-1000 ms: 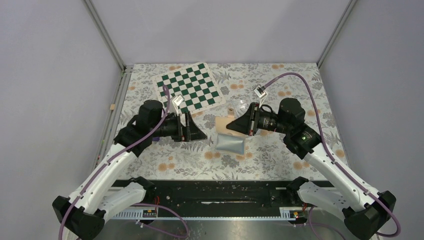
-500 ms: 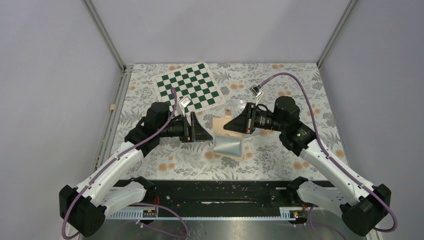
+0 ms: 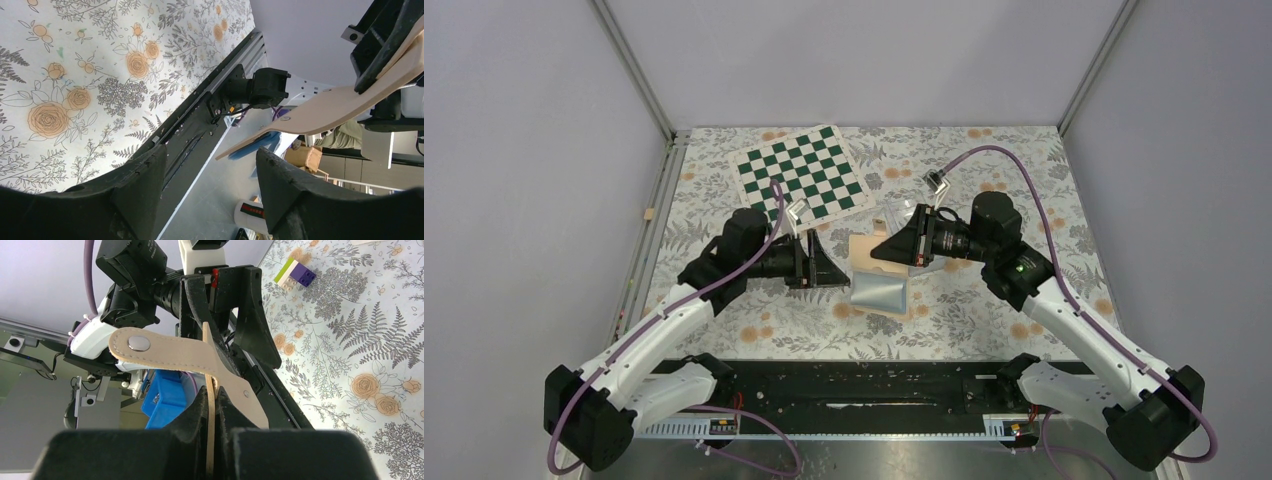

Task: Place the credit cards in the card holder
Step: Turn over the card slot in the card holder.

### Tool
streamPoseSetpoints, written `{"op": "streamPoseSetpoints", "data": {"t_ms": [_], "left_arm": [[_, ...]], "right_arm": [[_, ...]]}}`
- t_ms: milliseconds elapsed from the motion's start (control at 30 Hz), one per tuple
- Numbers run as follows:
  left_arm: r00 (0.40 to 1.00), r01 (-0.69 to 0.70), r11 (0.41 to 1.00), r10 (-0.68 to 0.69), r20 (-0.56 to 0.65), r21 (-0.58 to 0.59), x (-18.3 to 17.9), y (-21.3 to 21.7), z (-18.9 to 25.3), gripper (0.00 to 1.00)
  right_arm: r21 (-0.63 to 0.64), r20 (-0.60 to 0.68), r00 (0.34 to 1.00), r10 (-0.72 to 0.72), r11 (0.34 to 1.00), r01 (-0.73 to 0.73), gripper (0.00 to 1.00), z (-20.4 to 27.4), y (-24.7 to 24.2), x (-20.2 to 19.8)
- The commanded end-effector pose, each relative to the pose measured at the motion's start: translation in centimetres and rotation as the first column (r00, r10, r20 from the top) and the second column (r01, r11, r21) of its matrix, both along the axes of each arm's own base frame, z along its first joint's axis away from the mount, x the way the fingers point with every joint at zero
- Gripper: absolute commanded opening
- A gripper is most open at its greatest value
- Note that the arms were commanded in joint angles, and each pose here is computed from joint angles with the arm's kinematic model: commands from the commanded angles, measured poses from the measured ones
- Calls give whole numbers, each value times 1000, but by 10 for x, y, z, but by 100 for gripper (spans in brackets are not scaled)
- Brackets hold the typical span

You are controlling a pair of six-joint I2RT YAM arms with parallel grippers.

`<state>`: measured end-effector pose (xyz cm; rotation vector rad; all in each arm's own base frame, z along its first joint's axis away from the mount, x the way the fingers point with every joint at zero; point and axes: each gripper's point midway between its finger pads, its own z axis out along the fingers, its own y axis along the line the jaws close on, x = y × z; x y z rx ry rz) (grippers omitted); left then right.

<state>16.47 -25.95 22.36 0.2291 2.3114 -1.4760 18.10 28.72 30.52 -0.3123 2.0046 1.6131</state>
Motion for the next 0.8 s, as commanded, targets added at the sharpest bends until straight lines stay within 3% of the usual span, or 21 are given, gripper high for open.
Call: {"op": "streamPoseSetpoints", "data": {"t_ms": [0,267,467,767], "left_arm": [[999,32,999,-32,44,1,-2,-6,3,64],[993,95,994,-92,80,-43,-14,-12,19,63],[987,119,983,-101,129,-139,-15,-19,40,64],[983,136,972,-108,150,-193,-5,-31,49,65]], "right_arm": [[40,28,1000,8,999,-9,0,16,1,2],[26,15,1000,-23,999,22,0,10,0,6],[41,7,1000,11,999,-12,0,12,3,2],[116,-23,996,88,990,-85,0,20,8,-8]]}}
